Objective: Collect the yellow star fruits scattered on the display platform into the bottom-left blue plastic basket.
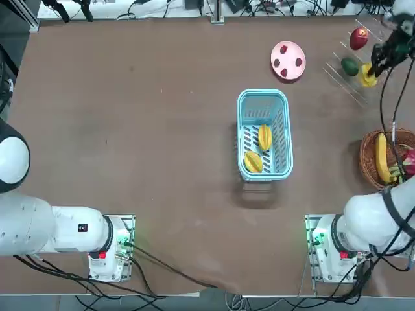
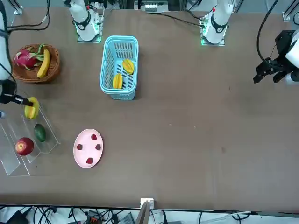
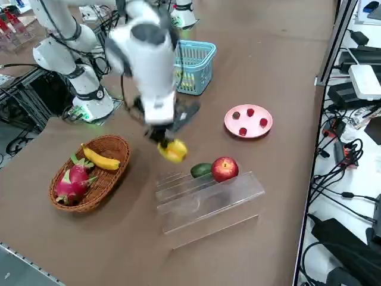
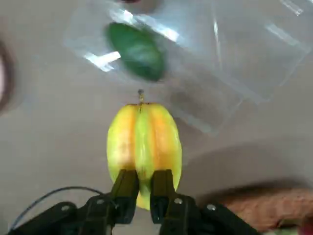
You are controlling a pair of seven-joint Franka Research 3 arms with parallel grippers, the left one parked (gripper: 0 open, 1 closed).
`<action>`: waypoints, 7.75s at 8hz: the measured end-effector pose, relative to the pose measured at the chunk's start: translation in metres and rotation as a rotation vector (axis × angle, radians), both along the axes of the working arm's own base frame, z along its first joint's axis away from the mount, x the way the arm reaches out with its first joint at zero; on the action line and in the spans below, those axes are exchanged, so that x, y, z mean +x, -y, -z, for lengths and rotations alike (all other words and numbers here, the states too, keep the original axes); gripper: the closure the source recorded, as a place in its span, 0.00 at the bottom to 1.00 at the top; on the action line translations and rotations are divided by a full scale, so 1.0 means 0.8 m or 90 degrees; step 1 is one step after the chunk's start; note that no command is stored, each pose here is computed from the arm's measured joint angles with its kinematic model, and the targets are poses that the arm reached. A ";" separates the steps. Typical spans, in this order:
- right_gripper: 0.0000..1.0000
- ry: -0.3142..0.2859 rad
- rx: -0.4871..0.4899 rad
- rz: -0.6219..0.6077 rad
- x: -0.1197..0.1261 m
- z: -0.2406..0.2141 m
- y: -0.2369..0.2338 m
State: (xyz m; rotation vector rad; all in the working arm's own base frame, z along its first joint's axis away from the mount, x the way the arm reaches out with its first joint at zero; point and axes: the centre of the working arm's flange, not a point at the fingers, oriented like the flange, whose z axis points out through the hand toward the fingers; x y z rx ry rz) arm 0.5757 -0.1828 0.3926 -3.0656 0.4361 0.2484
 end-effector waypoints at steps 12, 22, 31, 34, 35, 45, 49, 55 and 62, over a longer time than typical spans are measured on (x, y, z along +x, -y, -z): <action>0.82 -0.074 -0.146 0.048 -0.188 -0.051 -0.643; 0.00 0.013 -0.093 0.069 -0.098 -0.147 -0.540; 0.00 0.003 -0.054 -0.147 -0.068 -0.343 -0.226; 0.00 0.002 -0.052 -0.164 -0.087 -0.346 -0.241; 0.00 -0.003 -0.052 -0.168 -0.084 -0.340 -0.245; 0.00 0.001 -0.060 -0.185 -0.064 -0.317 -0.291; 0.00 0.035 -0.063 -0.160 -0.054 -0.320 -0.287; 0.00 0.066 -0.045 -0.126 -0.041 -0.319 -0.275; 0.00 0.066 -0.045 -0.124 -0.041 -0.319 -0.273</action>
